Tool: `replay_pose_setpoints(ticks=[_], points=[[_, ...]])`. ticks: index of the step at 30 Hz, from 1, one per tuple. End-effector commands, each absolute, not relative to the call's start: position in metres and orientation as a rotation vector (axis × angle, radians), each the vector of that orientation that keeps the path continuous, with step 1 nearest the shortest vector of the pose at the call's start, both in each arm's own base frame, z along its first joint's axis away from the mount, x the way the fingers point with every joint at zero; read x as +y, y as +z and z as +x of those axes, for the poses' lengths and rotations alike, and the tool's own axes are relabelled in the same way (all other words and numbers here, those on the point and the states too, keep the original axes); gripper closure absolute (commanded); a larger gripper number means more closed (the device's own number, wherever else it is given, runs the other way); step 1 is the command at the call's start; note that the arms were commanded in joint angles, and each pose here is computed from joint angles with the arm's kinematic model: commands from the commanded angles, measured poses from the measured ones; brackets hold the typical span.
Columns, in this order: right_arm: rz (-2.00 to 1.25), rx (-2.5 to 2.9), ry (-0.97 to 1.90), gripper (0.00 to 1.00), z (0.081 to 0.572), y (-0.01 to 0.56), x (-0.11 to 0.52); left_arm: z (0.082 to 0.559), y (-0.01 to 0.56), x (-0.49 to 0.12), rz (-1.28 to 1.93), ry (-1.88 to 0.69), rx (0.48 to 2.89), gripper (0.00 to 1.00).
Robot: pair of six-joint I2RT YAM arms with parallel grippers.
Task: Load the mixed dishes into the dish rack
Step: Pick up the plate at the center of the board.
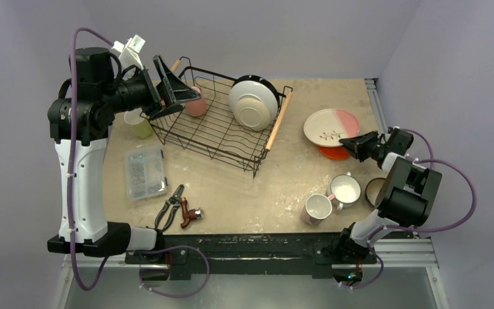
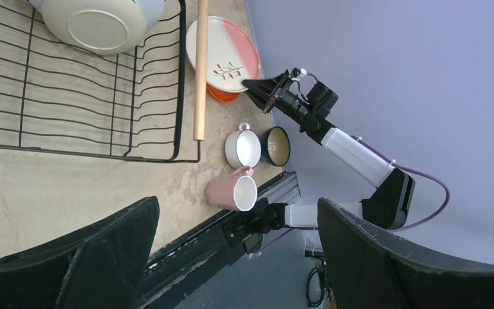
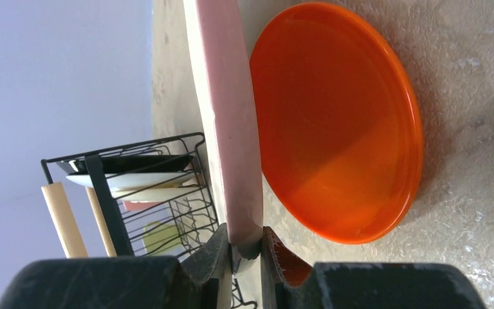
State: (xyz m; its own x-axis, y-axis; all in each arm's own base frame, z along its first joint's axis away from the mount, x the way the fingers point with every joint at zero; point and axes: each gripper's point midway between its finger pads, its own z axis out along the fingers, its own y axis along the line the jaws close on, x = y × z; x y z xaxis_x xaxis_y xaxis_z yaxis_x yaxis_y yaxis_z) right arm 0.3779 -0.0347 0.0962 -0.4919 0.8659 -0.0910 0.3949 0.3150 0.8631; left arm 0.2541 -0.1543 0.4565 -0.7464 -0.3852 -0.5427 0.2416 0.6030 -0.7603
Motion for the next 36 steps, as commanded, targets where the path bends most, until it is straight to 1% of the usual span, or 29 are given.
replay_pose_setpoints(ticks=[1, 5, 6, 14, 22, 29, 32, 36], points=[[0.828, 1.856, 1.187, 1.0, 0.395, 0.158, -0.032, 0.25, 0.472, -0.157, -0.067, -1.161, 2.066, 0.08], [0.783, 1.826, 1.179, 1.0, 0.399, 0.17, -0.034, 0.251, 0.471, -0.157, -0.069, -1.164, 2.067, 0.09], [0.783, 1.777, 1.176, 1.0, 0.404, 0.188, -0.037, 0.25, 0.471, -0.157, -0.072, -1.163, 2.069, 0.09], [0.79, 1.623, 1.221, 1.0, 0.424, 0.258, -0.048, 0.252, 0.468, -0.158, -0.078, -1.177, 2.082, 0.09], [0.737, 1.593, 1.232, 1.0, 0.441, 0.321, -0.039, 0.253, 0.466, -0.16, -0.078, -1.19, 2.097, 0.09], [0.602, 1.58, 1.295, 1.0, 0.452, 0.392, 0.006, 0.254, 0.463, -0.16, -0.097, -1.203, 2.099, 0.09], [0.525, 1.576, 1.356, 1.0, 0.453, 0.419, 0.039, 0.255, 0.462, -0.161, -0.113, -1.219, 2.095, 0.09], [0.434, 1.608, 1.484, 1.0, 0.446, 0.435, 0.094, 0.257, 0.461, -0.162, -0.149, -1.241, 2.082, 0.09]])
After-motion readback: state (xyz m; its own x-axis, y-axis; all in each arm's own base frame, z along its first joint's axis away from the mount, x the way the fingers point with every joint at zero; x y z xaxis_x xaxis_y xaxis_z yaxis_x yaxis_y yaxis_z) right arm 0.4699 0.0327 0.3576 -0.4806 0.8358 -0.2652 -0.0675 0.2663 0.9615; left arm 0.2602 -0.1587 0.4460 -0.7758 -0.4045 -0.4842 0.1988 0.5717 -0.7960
